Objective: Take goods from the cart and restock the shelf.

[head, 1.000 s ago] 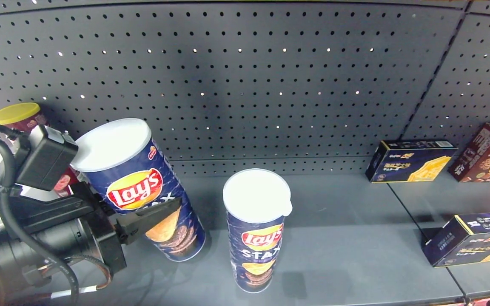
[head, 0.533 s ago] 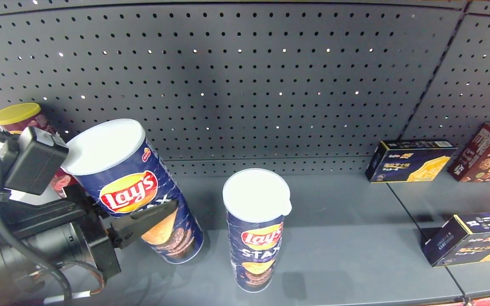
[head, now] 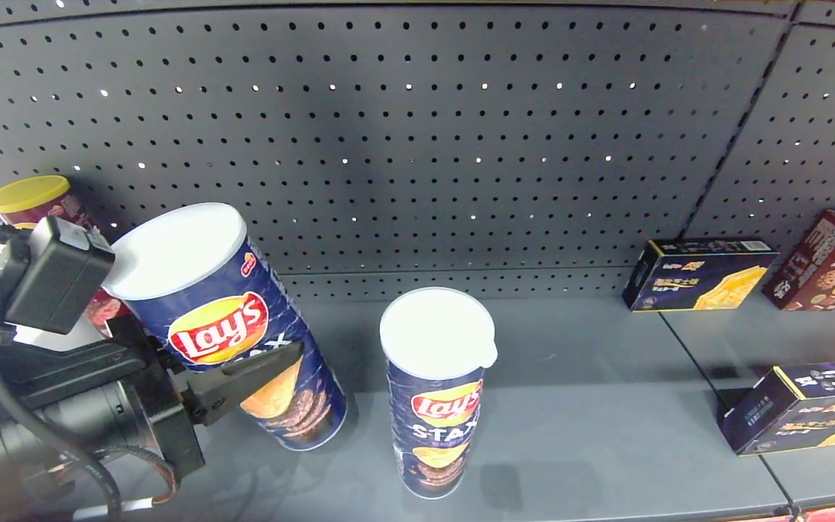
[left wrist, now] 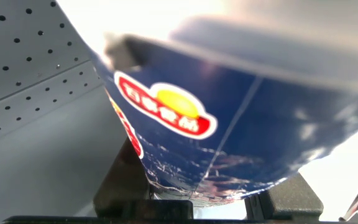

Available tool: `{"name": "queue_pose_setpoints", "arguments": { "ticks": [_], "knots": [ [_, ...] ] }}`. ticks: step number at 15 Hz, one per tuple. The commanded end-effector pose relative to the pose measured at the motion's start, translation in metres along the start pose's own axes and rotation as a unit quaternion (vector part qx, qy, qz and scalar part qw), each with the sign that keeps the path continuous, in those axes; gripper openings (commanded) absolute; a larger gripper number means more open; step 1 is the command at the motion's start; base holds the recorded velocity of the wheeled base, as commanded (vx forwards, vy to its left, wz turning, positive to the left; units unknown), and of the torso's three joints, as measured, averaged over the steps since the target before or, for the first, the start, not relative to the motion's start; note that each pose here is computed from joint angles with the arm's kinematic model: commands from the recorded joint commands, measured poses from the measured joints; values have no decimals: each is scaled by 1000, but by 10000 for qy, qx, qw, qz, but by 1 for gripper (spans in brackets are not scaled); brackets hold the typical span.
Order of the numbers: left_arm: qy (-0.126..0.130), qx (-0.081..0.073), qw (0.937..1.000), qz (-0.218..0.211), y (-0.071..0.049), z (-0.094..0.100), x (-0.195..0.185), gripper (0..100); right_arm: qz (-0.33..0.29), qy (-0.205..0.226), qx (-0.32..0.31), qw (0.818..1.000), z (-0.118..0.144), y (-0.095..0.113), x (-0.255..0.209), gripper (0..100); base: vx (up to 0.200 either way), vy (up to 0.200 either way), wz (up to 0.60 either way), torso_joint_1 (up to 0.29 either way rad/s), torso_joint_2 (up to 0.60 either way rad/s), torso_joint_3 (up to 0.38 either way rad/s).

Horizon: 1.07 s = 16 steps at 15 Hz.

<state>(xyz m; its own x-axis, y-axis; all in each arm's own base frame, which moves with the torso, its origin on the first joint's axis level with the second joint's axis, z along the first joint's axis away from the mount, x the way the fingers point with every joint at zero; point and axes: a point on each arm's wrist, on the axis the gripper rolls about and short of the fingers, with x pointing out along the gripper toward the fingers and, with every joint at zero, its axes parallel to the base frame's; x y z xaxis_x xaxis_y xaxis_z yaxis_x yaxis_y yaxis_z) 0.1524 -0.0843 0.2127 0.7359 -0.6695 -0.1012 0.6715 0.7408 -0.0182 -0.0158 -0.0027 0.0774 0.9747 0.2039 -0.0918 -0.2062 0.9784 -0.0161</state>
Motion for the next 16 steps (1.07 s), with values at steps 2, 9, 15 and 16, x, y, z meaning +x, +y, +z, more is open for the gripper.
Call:
{"name": "queue_pose_setpoints", "arguments": {
  "ticks": [2,9,15,16],
  "knots": [
    [-34,-1,10000,3,1,2,0,0,-3,31,20,10000,0,0,0,100,0,0,0,0,0,0],
    [-122,63,9999,-4,1,11,3,0,-3,31,20,10000,0,0,0,100,0,0,0,0,0,0],
    [646,26,9979,51,8,56,17,0,-3,31,20,10000,0,0,0,100,0,0,0,0,0,0],
    [778,171,9968,17,10,58,22,0,-3,31,20,10000,0,0,0,100,0,0,0,0,0,0]
  ]
}}
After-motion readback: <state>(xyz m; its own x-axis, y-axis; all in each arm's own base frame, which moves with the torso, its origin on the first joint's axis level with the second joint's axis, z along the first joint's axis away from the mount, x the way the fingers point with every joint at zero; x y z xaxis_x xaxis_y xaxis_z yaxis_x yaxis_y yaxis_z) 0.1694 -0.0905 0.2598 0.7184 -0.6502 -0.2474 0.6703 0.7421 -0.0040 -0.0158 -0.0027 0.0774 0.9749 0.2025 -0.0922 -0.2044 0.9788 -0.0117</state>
